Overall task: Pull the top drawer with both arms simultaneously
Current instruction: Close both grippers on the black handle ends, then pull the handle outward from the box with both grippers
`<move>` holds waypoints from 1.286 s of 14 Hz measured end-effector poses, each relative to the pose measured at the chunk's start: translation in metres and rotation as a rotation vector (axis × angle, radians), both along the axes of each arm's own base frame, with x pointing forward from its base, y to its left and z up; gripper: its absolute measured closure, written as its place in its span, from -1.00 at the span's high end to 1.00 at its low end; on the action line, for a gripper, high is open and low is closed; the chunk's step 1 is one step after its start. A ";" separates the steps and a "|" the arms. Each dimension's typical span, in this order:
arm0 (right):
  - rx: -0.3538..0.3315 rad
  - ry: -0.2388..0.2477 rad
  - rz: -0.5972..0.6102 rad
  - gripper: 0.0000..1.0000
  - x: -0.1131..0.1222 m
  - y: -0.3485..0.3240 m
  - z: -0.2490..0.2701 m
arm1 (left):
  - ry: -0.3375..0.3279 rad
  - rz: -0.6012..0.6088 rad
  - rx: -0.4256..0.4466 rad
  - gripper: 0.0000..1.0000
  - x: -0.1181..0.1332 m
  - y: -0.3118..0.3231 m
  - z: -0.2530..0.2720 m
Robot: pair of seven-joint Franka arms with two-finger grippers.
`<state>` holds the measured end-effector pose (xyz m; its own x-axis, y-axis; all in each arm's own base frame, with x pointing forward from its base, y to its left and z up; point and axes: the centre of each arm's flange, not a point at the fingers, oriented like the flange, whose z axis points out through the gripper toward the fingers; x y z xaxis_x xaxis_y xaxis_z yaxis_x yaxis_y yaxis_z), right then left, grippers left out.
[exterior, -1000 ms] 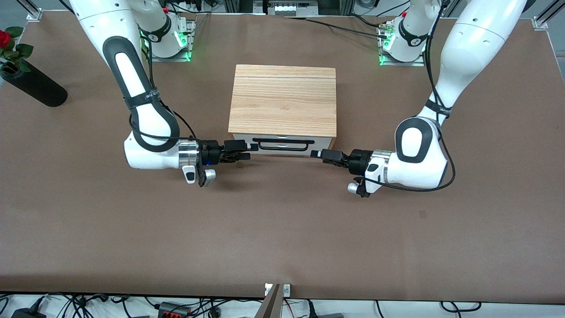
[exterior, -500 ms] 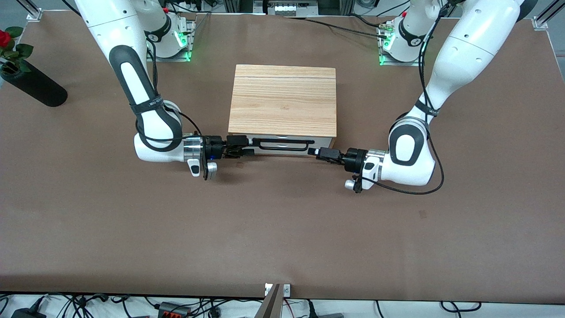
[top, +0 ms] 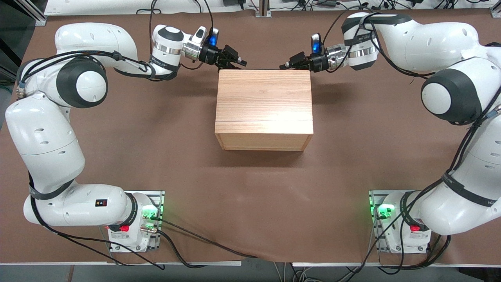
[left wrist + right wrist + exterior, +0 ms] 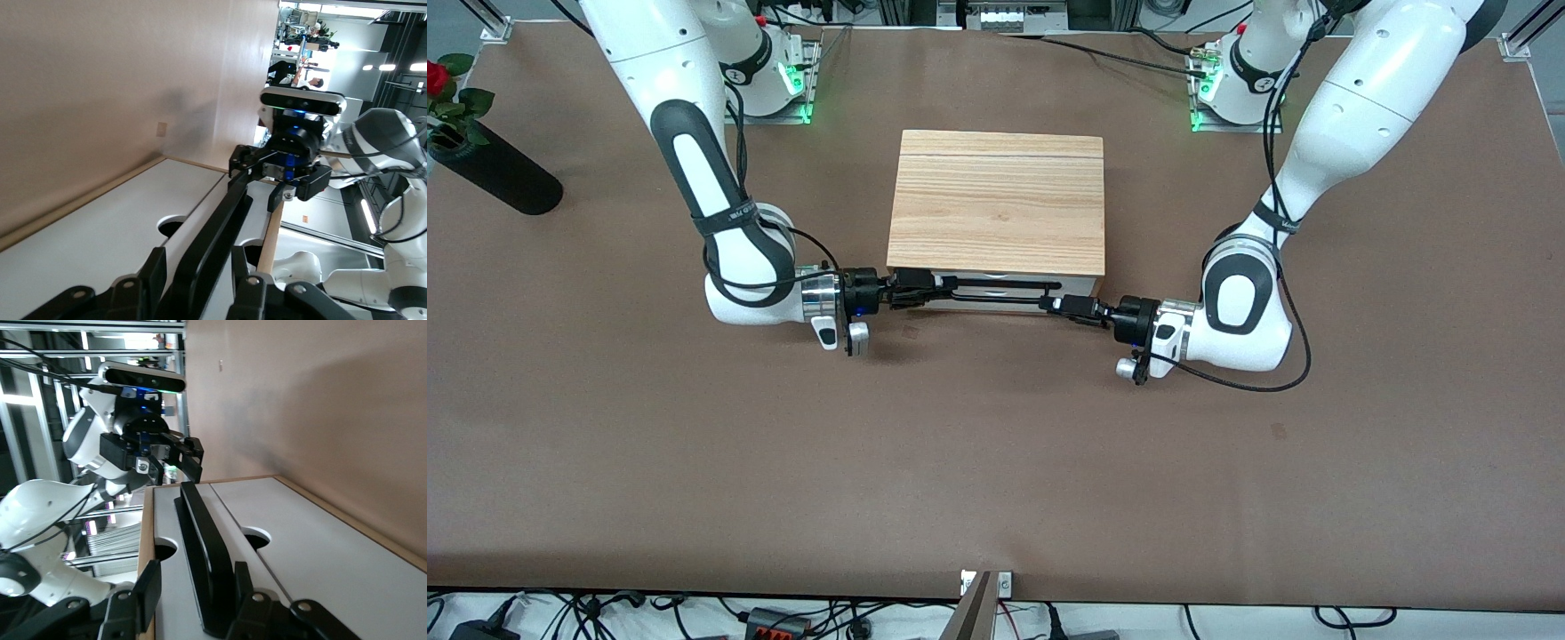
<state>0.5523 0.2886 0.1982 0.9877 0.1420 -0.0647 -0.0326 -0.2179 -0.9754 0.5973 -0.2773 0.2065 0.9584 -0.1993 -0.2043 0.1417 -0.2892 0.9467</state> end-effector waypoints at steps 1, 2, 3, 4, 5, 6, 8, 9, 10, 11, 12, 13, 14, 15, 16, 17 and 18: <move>0.015 0.001 -0.003 0.02 -0.001 0.001 -0.003 | 0.010 0.005 -0.007 -0.09 -0.003 -0.002 -0.002; 0.026 -0.003 -0.007 0.02 -0.001 0.002 -0.005 | 0.017 0.008 -0.010 -0.14 -0.006 -0.003 -0.005; 0.033 -0.010 -0.011 -0.02 -0.002 0.002 -0.007 | 0.023 0.008 -0.015 -0.16 -0.008 -0.004 -0.007; 0.036 -0.015 -0.012 -0.07 -0.002 0.003 -0.008 | 0.023 0.010 -0.010 -0.33 -0.010 -0.004 -0.010; 0.032 -0.016 -0.014 -0.24 -0.002 0.001 -0.012 | 0.023 0.010 -0.013 -0.41 -0.011 -0.003 -0.012; 0.029 -0.016 -0.015 -0.50 -0.002 0.000 -0.016 | 0.024 0.010 -0.013 -0.41 -0.011 -0.004 -0.012; 0.033 -0.030 -0.013 -0.62 -0.003 -0.001 -0.019 | 0.021 0.013 -0.013 -0.50 -0.011 -0.003 -0.014; 0.035 -0.039 -0.011 -0.64 -0.003 -0.001 -0.019 | 0.006 0.010 -0.017 -0.53 -0.011 -0.003 -0.014; 0.035 -0.041 -0.011 -0.64 -0.003 -0.001 -0.019 | 0.002 0.009 -0.019 -0.54 -0.011 -0.003 -0.014; 0.035 -0.041 -0.011 -0.64 -0.003 -0.001 -0.019 | -0.001 0.009 -0.019 -0.54 -0.011 -0.003 -0.014; 0.035 -0.042 -0.011 -0.64 -0.003 -0.001 -0.019 | -0.002 0.008 -0.020 -0.54 -0.011 -0.003 -0.014; 0.035 -0.042 -0.011 -0.64 -0.003 -0.001 -0.019 | -0.002 0.008 -0.020 -0.54 -0.011 -0.003 -0.014; 0.035 -0.042 -0.011 -0.64 -0.003 -0.001 -0.019 | -0.004 0.008 -0.020 -0.54 -0.010 -0.003 -0.014; 0.035 -0.043 -0.011 -0.64 -0.002 -0.001 -0.019 | -0.007 0.009 -0.020 -0.54 -0.010 -0.003 -0.014; 0.035 -0.044 -0.012 -0.64 -0.002 -0.001 -0.019 | -0.011 0.010 -0.019 -0.54 -0.009 -0.003 -0.013; 0.034 -0.045 -0.013 -0.64 -0.001 -0.001 -0.018 | -0.016 0.011 -0.018 -0.54 -0.008 -0.003 -0.013; 0.033 -0.047 -0.015 -0.64 0.000 -0.002 -0.018 | -0.021 0.013 -0.017 -0.54 -0.007 -0.004 -0.012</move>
<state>0.5518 0.2867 0.1801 0.9916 0.1283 -0.0138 0.0103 -0.1855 -0.9826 0.5899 -0.2812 0.1946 0.9652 -0.1895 -0.1804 0.1250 -0.2715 0.9543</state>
